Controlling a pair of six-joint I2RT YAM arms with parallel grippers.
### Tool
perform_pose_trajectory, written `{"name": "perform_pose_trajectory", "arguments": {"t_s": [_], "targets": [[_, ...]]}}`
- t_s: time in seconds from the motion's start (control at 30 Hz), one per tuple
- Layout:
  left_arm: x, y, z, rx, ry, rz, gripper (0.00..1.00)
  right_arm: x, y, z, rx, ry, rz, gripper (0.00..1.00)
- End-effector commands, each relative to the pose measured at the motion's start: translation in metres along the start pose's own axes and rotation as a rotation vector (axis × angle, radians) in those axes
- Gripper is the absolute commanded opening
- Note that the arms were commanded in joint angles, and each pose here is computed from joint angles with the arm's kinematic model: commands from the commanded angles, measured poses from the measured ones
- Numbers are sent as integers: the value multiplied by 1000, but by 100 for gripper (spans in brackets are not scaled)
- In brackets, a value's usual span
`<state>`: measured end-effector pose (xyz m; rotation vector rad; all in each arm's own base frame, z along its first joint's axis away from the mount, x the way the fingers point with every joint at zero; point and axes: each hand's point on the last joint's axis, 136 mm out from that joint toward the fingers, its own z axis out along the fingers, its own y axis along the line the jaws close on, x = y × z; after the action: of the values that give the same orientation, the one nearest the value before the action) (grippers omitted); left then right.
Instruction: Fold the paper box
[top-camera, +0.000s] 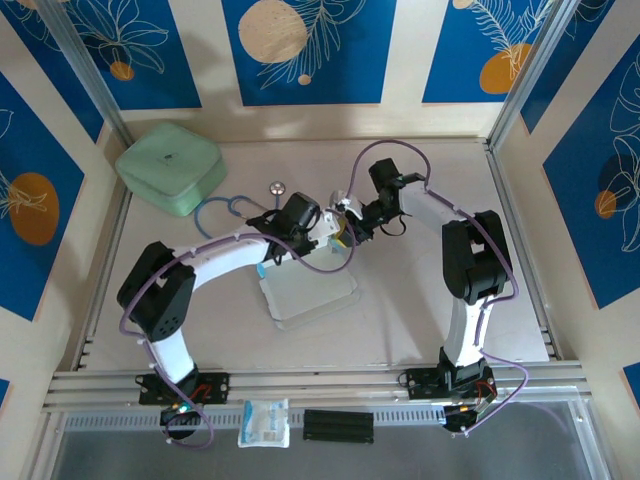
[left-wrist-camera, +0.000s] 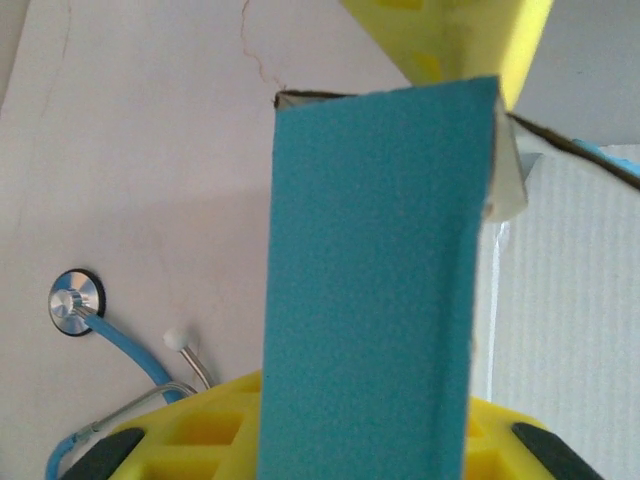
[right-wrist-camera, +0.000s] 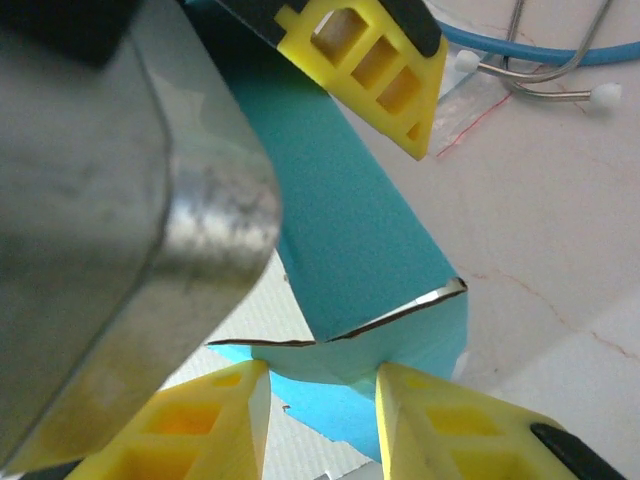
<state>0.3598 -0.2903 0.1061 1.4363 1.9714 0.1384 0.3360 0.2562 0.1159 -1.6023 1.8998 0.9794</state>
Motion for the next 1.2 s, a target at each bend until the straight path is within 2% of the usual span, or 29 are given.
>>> {"name": "perform_pose_trajectory", "arguments": {"t_s": [0.0, 0.13, 0.23, 0.33, 0.5, 0.67, 0.87, 1.17], "targets": [[19, -26, 15, 83, 11, 32, 25, 7, 10, 12, -14, 35, -65, 35], [22, -30, 13, 118, -31, 22, 25, 12, 4, 9, -3, 21, -38, 39], [26, -31, 15, 129, -21, 21, 25, 17, -1, 11, 3, 33, -28, 47], [28, -30, 15, 131, -18, 23, 25, 21, -4, 14, 3, 44, -33, 48], [25, -29, 14, 133, -24, 31, 25, 37, -14, 18, 25, 92, -29, 47], [25, -28, 14, 134, -21, 35, 25, 46, -21, 16, 47, 83, -12, 45], [24, -29, 15, 144, -21, 30, 25, 61, -23, 30, 49, 135, -45, 44], [23, -29, 16, 146, -27, 36, 25, 36, -25, 31, 35, 48, -59, 41]]}}
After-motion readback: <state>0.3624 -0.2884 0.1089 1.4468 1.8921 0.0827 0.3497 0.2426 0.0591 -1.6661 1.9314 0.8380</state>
